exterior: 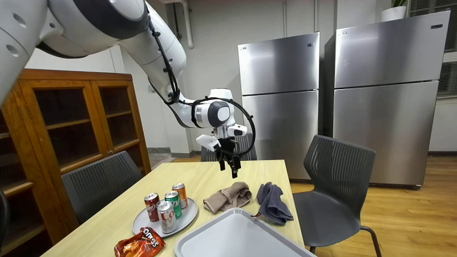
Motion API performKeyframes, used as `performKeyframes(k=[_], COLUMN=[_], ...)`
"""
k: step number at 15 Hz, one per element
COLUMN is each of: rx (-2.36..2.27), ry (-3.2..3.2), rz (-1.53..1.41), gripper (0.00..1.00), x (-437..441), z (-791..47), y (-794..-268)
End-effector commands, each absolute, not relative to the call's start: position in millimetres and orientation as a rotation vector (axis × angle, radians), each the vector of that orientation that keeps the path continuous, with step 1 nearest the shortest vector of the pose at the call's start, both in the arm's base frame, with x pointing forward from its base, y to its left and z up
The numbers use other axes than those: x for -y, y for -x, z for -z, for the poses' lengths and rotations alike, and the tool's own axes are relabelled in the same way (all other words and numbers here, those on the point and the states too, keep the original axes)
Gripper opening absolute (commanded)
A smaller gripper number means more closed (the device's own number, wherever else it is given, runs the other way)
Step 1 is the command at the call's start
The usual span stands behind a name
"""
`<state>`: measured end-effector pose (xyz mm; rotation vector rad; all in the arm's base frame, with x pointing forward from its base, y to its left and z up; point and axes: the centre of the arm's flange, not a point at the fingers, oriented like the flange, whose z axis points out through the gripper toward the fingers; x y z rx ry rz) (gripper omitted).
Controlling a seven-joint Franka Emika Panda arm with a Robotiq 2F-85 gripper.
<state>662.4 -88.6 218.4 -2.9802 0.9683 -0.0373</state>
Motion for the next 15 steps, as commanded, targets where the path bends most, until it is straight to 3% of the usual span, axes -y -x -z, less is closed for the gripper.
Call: performKeyframes(k=[1,5,15], rx=[-0.968,-0.968,-0.455], ry=[2.98,2.98,3.11], rz=[0.037,0.037,0.107], gripper=[1.0,1.0,1.0], x=[88.6,88.6,80.3], z=[-218.4,-218.4,-233.3], y=[-662.4,-662.4,-638.1])
